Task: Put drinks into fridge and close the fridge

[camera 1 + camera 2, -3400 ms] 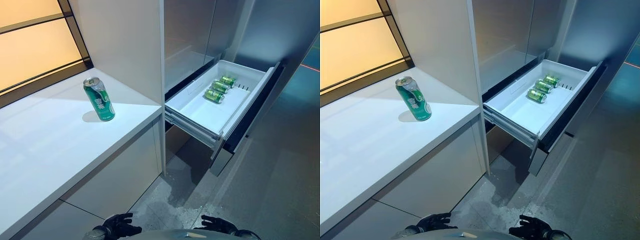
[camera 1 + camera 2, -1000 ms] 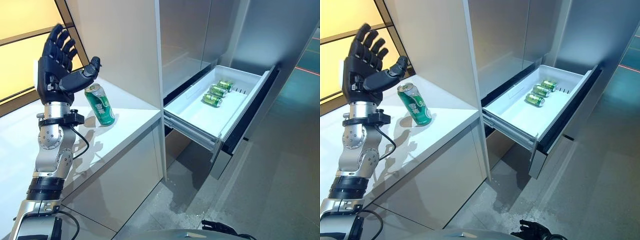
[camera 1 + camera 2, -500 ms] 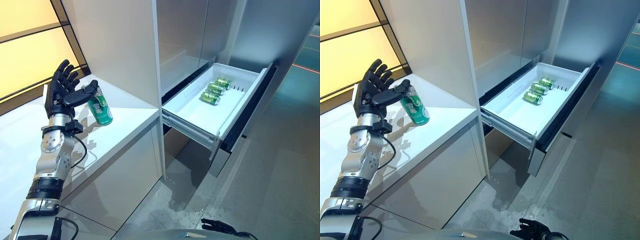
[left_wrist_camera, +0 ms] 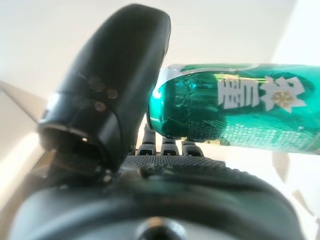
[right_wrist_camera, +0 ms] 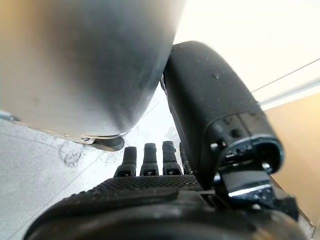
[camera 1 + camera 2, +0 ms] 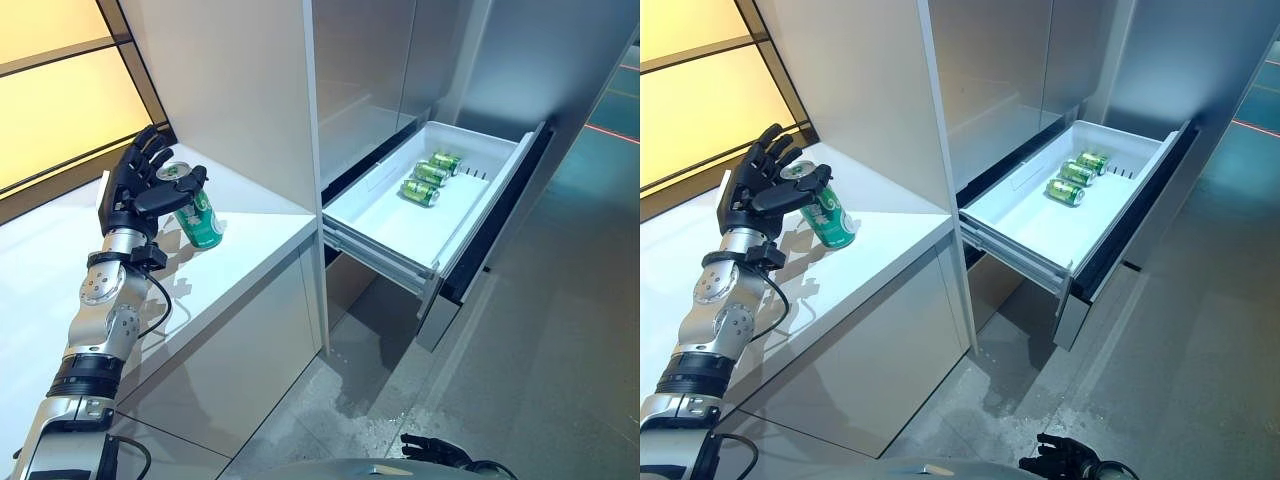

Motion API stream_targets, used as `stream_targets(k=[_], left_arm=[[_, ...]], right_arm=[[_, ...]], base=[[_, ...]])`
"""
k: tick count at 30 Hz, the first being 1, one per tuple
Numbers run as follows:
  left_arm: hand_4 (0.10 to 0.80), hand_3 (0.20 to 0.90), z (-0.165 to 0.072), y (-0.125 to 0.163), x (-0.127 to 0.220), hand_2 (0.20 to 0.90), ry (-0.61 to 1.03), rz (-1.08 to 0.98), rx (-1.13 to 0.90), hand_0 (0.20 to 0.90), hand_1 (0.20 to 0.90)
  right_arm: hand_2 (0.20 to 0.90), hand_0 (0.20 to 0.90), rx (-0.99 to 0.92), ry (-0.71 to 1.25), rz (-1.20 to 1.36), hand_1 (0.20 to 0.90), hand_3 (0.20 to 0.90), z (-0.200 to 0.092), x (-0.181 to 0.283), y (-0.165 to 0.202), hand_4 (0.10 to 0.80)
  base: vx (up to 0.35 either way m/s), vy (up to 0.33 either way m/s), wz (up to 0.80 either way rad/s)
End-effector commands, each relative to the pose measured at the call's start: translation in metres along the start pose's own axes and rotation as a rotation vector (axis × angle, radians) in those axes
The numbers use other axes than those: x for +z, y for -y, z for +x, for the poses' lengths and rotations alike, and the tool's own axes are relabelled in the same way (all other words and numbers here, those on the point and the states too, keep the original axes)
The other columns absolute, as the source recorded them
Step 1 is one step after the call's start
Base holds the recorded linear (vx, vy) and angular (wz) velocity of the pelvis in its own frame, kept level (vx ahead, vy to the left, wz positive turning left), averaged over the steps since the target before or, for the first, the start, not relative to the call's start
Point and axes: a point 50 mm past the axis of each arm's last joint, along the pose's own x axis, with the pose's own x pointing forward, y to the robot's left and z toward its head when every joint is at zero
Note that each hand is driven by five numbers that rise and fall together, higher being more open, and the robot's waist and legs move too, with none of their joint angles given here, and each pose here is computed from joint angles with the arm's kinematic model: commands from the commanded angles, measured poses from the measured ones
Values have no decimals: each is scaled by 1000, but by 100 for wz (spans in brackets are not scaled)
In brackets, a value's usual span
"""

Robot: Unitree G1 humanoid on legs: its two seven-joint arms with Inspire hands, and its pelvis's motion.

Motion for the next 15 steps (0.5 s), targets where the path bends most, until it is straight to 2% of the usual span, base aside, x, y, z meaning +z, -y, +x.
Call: stream_targets(k=[1,15], left_arm=[[800,900,33,18,83,900,348,9,-61,900,900],[800,900,42,3,76,900,260,117,16,900,900]], right_arm=[[900,900,-15,-66,-85,900,900,-7,-9,17,800],[900,900,-24,-72,-74,900,900,-8,-10,19,800]], base=[[0,0,0],[5,4,-1]])
